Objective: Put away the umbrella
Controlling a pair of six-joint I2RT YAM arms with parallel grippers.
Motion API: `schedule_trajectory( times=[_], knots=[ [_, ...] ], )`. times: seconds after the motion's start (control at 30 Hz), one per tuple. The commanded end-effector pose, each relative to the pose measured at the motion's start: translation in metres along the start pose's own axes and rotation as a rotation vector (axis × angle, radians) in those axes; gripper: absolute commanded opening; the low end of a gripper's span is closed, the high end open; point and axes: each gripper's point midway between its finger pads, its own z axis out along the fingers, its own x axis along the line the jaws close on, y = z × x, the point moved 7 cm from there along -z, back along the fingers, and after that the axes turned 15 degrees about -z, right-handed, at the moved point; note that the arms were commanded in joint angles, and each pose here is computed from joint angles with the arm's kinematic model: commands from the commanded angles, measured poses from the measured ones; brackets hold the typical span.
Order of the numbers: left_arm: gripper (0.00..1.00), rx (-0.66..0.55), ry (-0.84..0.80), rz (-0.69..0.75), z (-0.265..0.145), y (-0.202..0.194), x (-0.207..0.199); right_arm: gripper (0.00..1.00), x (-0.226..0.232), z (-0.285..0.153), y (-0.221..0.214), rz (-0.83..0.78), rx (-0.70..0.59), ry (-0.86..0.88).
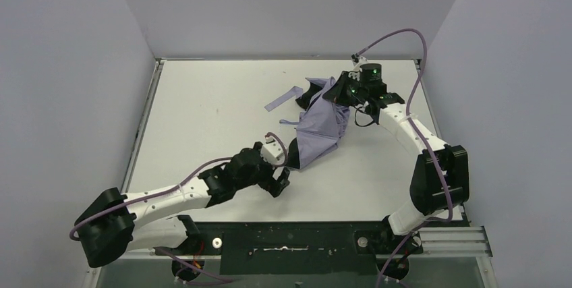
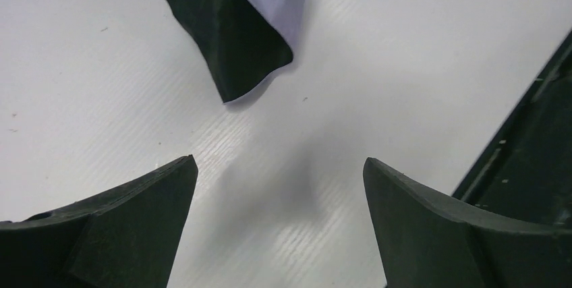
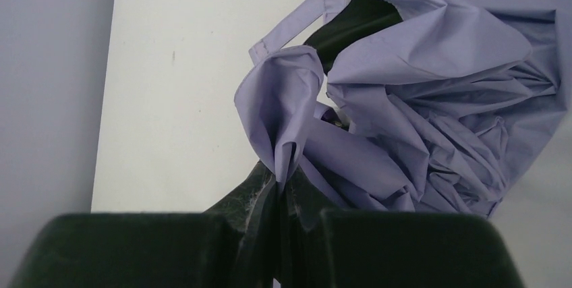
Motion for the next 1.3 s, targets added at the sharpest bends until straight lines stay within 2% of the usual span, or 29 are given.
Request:
schedule_trajectory(
  times=[0.0,0.13,0.4,0.63,0.9,1.07,1.27],
  knots=[
    [0.93,-0.263,0.068,0.144,0.009,0.032,0.003,0.00,0.022,-0.013,0.029,0.017,-0.065,0.080],
    [0.93,-0.251,0.074,0.245,0.019,0.021,0.009,0.00,0.035,-0.025,0.040,0.016,-0.083,0.112],
    [0.90,-0.250,0.022,0.349,0.042,0.002,0.012,0.00,0.056,-0.048,0.060,0.029,-0.121,0.169],
    [0.85,-0.244,0.038,0.375,0.068,0.000,0.007,0.00,0.061,-0.051,0.063,0.037,-0.120,0.189],
    [0.82,-0.283,0.036,0.333,0.087,0.006,-0.003,0.00,0.059,-0.050,0.059,0.040,-0.106,0.184],
    [0.70,-0.311,0.151,0.299,0.100,0.009,0.007,0.00,0.059,-0.049,0.058,0.046,-0.103,0.187],
    [0.47,-0.318,0.201,0.303,0.112,0.013,0.009,0.00,0.058,-0.048,0.056,0.049,-0.094,0.189]
  ],
)
